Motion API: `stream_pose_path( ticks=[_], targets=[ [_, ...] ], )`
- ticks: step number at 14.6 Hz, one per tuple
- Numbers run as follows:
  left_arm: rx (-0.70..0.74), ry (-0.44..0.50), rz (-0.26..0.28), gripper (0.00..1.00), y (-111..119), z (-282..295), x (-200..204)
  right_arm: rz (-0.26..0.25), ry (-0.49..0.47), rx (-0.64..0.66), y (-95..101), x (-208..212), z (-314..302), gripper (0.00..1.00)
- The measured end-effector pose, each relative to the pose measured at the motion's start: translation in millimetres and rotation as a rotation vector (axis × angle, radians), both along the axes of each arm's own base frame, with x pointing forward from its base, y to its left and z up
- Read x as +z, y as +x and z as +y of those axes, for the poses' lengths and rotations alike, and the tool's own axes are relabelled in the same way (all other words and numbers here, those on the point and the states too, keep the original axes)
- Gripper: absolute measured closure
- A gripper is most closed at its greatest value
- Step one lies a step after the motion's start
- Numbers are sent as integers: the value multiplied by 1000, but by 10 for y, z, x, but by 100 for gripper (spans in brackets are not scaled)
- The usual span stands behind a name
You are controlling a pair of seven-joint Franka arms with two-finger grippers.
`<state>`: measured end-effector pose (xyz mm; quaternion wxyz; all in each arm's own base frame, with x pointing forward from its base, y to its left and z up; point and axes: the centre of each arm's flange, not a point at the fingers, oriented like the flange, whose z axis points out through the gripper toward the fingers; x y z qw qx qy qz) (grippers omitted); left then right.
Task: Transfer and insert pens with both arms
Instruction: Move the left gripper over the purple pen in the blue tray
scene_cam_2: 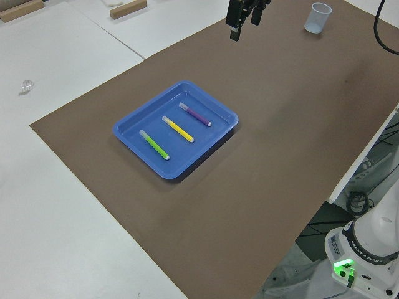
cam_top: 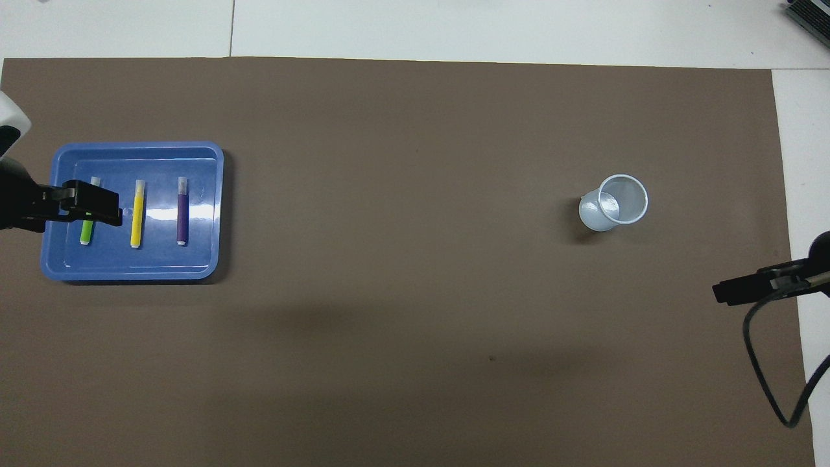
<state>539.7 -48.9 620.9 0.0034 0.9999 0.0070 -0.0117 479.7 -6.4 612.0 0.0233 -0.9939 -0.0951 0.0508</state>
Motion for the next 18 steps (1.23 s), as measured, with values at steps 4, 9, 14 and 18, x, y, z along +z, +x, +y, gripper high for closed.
stream_pose_path(
  ticks=[4, 9, 14, 18],
  targets=[
    [2, -1, -10, 0, 14, 10, 6, 1, 0, -2, -1, -6, -11, 0],
    [12, -2, -17, 0, 27, 68, 10, 4, 1, -4, -3, -17, -20, 0],
    [10, -7, -79, 0, 86, -36, 56, 13, 1, -4, -11, -38, -20, 0],
    [45, -16, -183, 0, 238, 74, -134, 12, 1, -4, -18, -36, -19, 0]
  ],
)
